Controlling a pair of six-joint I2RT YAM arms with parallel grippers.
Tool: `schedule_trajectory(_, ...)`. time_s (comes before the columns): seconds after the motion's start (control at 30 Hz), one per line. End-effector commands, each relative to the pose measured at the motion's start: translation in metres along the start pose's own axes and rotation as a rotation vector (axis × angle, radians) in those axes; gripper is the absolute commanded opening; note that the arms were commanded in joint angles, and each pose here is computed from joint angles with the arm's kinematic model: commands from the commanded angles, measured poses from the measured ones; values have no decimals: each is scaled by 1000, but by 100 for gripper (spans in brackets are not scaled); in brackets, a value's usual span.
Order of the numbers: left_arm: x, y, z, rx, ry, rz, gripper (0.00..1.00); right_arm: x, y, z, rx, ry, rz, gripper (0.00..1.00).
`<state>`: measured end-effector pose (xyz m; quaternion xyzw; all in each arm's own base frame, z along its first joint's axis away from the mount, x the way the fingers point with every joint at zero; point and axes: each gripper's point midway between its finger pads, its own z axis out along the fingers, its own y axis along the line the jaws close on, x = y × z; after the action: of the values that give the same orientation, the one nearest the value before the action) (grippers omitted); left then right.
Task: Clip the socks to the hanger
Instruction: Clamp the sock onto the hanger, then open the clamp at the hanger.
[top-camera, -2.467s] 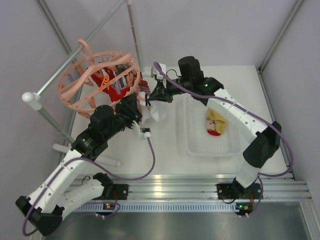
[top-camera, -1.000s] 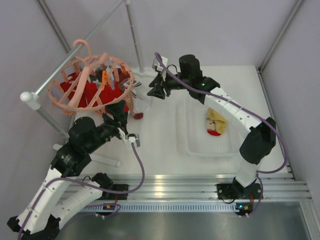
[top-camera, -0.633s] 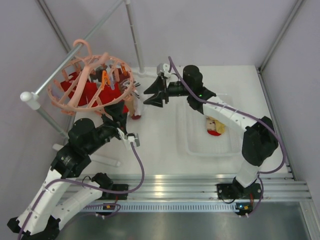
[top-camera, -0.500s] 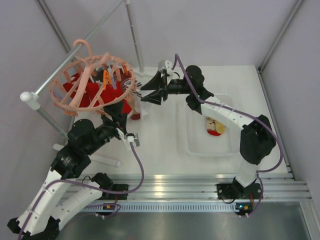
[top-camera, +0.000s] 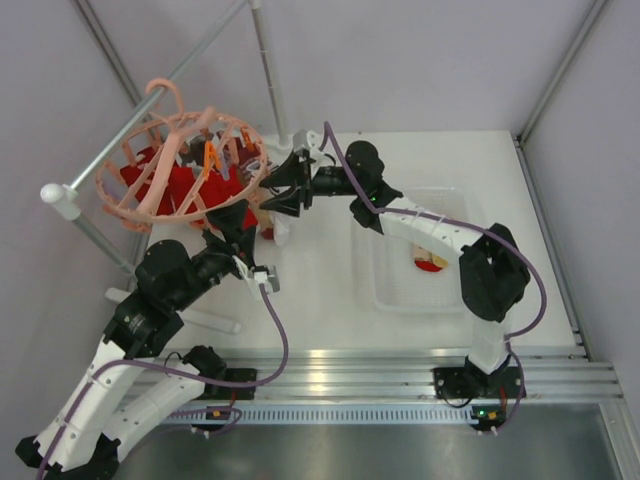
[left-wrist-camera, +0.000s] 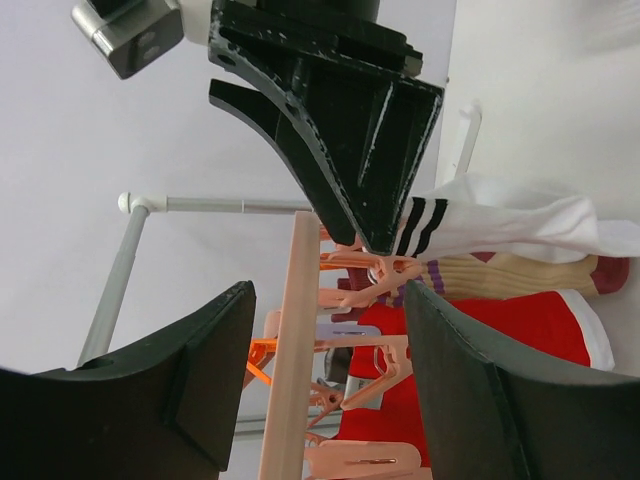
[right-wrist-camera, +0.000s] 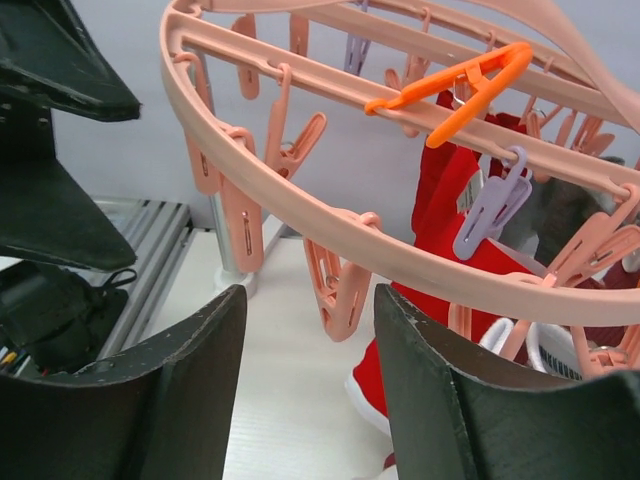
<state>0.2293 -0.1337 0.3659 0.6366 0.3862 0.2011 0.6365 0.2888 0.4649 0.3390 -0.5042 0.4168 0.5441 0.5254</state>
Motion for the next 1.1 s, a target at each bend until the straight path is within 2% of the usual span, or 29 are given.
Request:
schedule_trajectory(0.0, -3, 15, -1, -65, -12, -19, 66, -22, -7, 15, 33, -44, -115, 54)
schedule_trajectory(0.33, -2, 17, -2, -73, -5, -37, 66, -12, -15, 33, 61, -63, -87, 59)
schedule_trajectory(0.6, -2, 25, 0, -86, 6, -64, 65, -1, -16, 34, 53, -49, -76, 56)
schedule_trajectory(0.63, -2, 26, 0, -88, 2, -65, 65, 1, -16, 34, 52, -46, -72, 54)
schedule_trajectory(0.67, -3, 25, 0, -86, 0, -65, 65, 0, -15, 33, 50, -46, -74, 45)
schedule_trajectory(0.77, -4, 26, 0, -86, -8, -68, 65, -3, -11, 30, 42, -38, -72, 30)
schedule_trajectory(0.87, -8, 27, 0, -80, -23, -83, 63, -6, -6, 23, 25, -12, -75, 18)
schedule_trajectory(0.93, -12, 31, -1, -78, -41, -95, 59, -6, -1, 21, 10, 11, -75, 16)
schedule_trajectory(1.07, -19, 30, 0, -38, -71, -118, 51, -13, 19, 12, -55, 62, -89, 3)
